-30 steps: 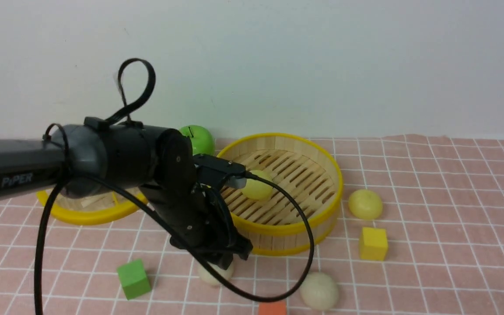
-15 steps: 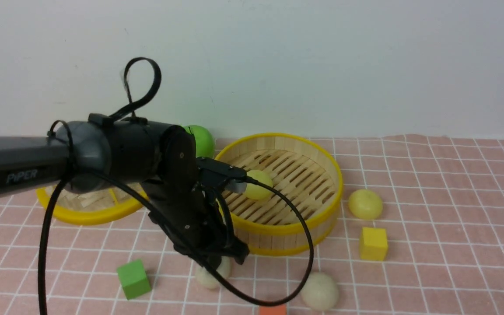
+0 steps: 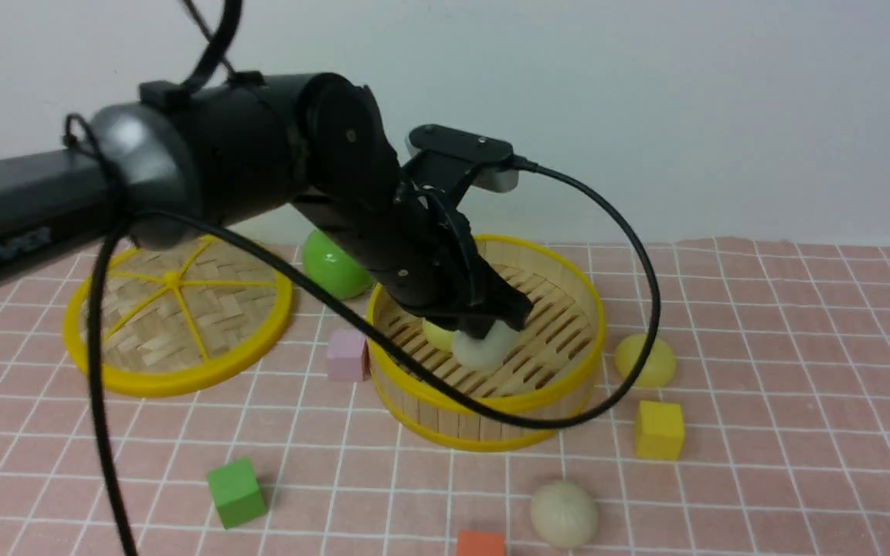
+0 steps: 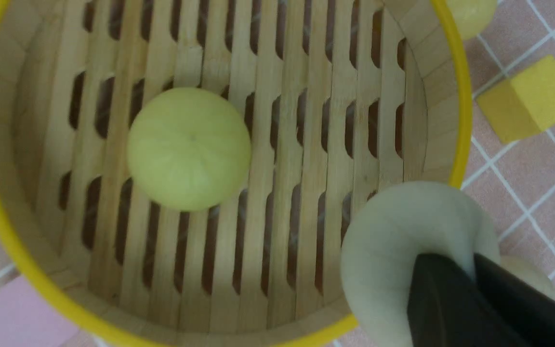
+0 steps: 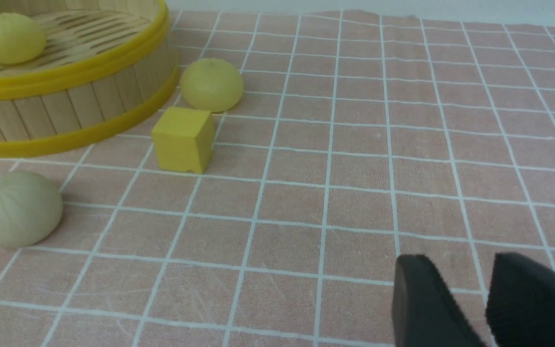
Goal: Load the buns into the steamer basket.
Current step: Use the left arm to put the steamed stuffed bun into the steamer, then use the right arm to grab a steamed stuffed bun
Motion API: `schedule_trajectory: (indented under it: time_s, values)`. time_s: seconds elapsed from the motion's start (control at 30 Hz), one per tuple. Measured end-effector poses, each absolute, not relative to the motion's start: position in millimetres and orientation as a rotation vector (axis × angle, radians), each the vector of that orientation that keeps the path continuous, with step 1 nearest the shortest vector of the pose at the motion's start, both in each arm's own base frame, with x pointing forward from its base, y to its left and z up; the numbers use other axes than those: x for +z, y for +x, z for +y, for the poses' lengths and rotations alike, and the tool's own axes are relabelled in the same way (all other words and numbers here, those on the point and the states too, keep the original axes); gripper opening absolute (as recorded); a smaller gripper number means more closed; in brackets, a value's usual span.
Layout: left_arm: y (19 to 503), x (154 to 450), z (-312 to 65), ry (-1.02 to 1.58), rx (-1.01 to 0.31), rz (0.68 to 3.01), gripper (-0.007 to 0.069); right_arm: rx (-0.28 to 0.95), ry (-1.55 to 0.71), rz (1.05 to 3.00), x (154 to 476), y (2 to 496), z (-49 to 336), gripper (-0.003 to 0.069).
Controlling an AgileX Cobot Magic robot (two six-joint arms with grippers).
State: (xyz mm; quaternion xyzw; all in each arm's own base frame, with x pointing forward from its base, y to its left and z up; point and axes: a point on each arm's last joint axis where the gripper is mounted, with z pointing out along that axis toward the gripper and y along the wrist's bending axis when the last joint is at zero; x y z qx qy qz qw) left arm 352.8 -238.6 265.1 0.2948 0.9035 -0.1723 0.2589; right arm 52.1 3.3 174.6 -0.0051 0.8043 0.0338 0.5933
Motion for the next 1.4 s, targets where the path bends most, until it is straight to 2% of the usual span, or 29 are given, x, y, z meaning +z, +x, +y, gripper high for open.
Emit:
schedule_trajectory:
  time_s: [0.33,0.53,0.6,0.7,0.73,0.77,0.83,0.87,0.9,0.97,1.03,1.1,1.23,1.27,1.33,1.4]
  values:
    - [381.3,207.7,-255.1,0.823,-0.438,2.503,-0.0003,0.079,-0.012,1.870,174.6,52.1,3.3,0.0240]
    - [381.9,202.3,-255.7,0.828,-0.437,2.520,0.0039,0.079,-0.012,1.870,174.6,52.1,3.3,0.0240]
    - [382.4,203.6,-256.0,0.829,-0.438,2.517,0.0103,0.079,-0.012,1.870,174.6,52.1,3.3,0.0240]
    - [382.2,207.5,-256.7,0.823,-0.447,2.533,0.0237,0.079,-0.012,1.870,174.6,52.1,3.3,0.0240]
    - [382.3,208.0,-256.8,0.823,-0.448,2.533,0.0237,0.079,-0.012,1.870,174.6,52.1,3.3,0.0240]
    - [382.0,214.6,-257.4,0.818,-0.459,2.544,0.0321,0.079,-0.012,1.870,174.6,52.1,3.3,0.0240]
    - [380.7,229.7,-257.6,0.815,-0.474,2.540,0.0394,0.079,-0.012,1.870,174.6,52.1,3.3,0.0240]
    - [380.4,231.7,-257.6,0.816,-0.475,2.538,0.0401,0.079,-0.012,1.870,174.6,52.1,3.3,0.0240]
    - [377.3,252.0,-256.5,0.822,-0.488,2.515,0.0445,0.079,-0.012,1.870,174.6,52.1,3.3,0.0240]
    - [370.9,277.3,-254.0,0.820,-0.513,2.487,0.0464,0.079,-0.012,1.870,174.6,52.1,3.3,0.0240]
    - [360.3,300.9,-249.4,0.814,-0.542,2.479,0.0452,0.079,-0.012,1.870,174.6,52.1,3.3,0.0240]
    - [352.2,312.0,-245.6,0.815,-0.555,2.499,0.0407,0.079,-0.012,1.870,174.6,52.1,3.3,0.0240]
    - [330.7,324.0,-234.7,0.870,-0.559,2.592,0.0158,0.079,-0.012,1.870,174.6,52.1,3.3,0.0240]
    - [323.6,325.7,-230.6,0.876,-0.558,2.605,0.0070,0.079,-0.012,1.870,174.6,52.1,3.3,0.0240]
    - [313.3,329.9,-224.1,0.874,-0.556,2.604,-0.0003,0.079,-0.012,1.870,174.6,52.1,3.3,0.0240]
    - [297.1,339.1,-213.1,0.859,-0.550,2.572,-0.0014,0.079,-0.012,1.870,174.6,52.1,3.3,0.0240]
